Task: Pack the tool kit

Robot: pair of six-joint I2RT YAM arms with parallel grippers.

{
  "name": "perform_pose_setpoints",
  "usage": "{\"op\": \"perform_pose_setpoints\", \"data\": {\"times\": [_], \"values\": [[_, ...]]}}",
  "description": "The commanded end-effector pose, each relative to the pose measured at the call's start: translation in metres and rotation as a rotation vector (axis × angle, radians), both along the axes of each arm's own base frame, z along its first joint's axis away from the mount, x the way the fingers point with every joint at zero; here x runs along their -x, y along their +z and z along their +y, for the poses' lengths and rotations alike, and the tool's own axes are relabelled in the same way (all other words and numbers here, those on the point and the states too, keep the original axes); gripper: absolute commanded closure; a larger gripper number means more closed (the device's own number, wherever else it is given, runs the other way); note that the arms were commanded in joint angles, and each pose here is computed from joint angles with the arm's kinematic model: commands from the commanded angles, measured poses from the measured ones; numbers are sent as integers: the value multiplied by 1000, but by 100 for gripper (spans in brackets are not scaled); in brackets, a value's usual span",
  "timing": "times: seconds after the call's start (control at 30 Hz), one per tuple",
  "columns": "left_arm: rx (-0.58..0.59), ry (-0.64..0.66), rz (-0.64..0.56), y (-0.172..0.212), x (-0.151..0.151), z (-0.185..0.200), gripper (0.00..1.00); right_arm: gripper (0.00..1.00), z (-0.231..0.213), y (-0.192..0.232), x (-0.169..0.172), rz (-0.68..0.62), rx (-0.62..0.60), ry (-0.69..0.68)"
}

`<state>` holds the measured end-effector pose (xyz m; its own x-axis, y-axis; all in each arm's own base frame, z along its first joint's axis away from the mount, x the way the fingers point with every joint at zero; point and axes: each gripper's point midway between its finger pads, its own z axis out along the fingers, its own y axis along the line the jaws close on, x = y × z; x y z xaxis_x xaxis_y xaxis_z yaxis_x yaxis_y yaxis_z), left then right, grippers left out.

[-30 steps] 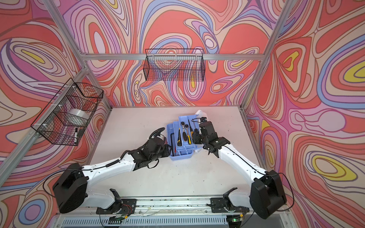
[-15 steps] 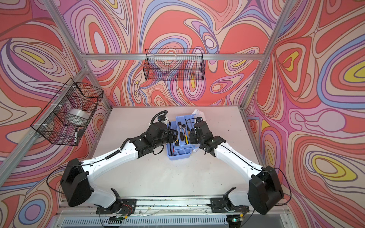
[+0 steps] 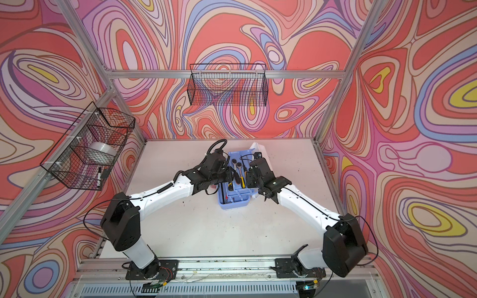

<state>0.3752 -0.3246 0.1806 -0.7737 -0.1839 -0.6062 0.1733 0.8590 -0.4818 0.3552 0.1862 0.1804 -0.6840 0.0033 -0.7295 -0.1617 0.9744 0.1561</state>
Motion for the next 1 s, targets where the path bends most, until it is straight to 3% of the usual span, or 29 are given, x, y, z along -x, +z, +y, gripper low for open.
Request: {"op": "perform_pose_setpoints", "data": {"times": [0.0,0.43,0.97], "values": [[-44,-15,33,-10,-1,2,68,44,15,11,-3,-31,-4,43],[-115,16,96,-35,4,21,81,44,23,14,-7,-39,14,44],[-131,29,127,-49,7,32,86,39,29,38,-12,-82,29,45]]}}
